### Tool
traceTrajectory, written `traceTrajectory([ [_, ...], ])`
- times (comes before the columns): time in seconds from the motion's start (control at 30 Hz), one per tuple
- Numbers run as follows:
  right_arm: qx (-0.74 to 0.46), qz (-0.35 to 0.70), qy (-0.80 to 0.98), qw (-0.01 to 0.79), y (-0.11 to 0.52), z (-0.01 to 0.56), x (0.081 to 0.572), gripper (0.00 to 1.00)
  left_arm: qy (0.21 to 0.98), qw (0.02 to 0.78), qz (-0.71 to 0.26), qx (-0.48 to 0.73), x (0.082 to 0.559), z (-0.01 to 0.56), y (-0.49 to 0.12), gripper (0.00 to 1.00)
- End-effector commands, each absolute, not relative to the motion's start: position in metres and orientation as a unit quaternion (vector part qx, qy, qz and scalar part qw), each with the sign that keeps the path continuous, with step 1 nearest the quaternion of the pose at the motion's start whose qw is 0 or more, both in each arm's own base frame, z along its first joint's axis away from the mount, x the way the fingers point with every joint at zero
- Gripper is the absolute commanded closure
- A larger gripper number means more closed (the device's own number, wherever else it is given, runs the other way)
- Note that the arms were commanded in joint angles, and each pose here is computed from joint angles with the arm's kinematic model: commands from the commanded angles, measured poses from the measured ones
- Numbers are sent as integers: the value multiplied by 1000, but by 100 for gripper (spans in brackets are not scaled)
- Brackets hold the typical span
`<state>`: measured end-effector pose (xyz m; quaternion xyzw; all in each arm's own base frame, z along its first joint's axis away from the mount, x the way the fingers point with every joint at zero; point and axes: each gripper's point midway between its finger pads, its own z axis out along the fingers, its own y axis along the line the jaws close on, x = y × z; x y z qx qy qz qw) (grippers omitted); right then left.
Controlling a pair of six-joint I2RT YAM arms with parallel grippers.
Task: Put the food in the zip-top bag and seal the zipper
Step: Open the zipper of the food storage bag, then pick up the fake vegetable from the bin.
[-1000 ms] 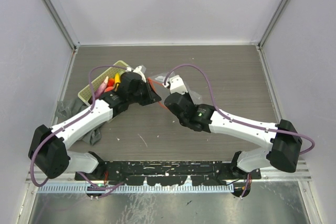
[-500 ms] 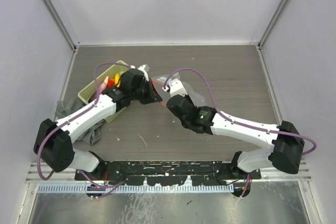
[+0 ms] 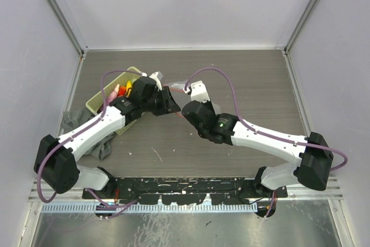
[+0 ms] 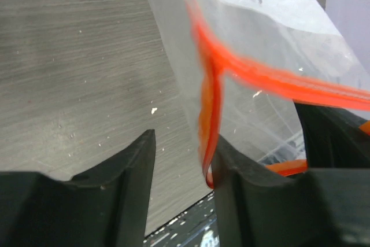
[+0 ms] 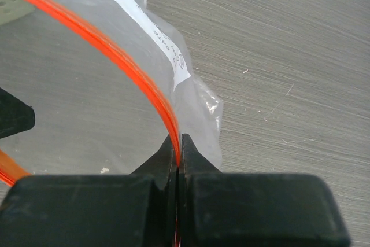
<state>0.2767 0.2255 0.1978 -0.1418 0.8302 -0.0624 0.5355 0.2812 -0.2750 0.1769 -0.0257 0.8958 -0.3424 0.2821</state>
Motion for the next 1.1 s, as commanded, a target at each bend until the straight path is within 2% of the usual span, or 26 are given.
traceTrajectory([
  [0.0,-100,-59,827,550,226,213,283,100,883,324,-338,-29,283,197,-260,49],
  [0.27,-96,-80,828,547,217,214,282,100,872,406,-273,-25,281,232,-211,1],
  [0.7,-95,-98,828,543,203,209,285,100,870,478,-125,5,287,245,-146,2],
  [0.93,-95,-73,829,546,196,205,286,100,888,458,-39,18,316,235,-116,2],
  [1.07,-98,-61,829,548,196,204,288,100,923,380,-43,43,337,211,-105,1],
])
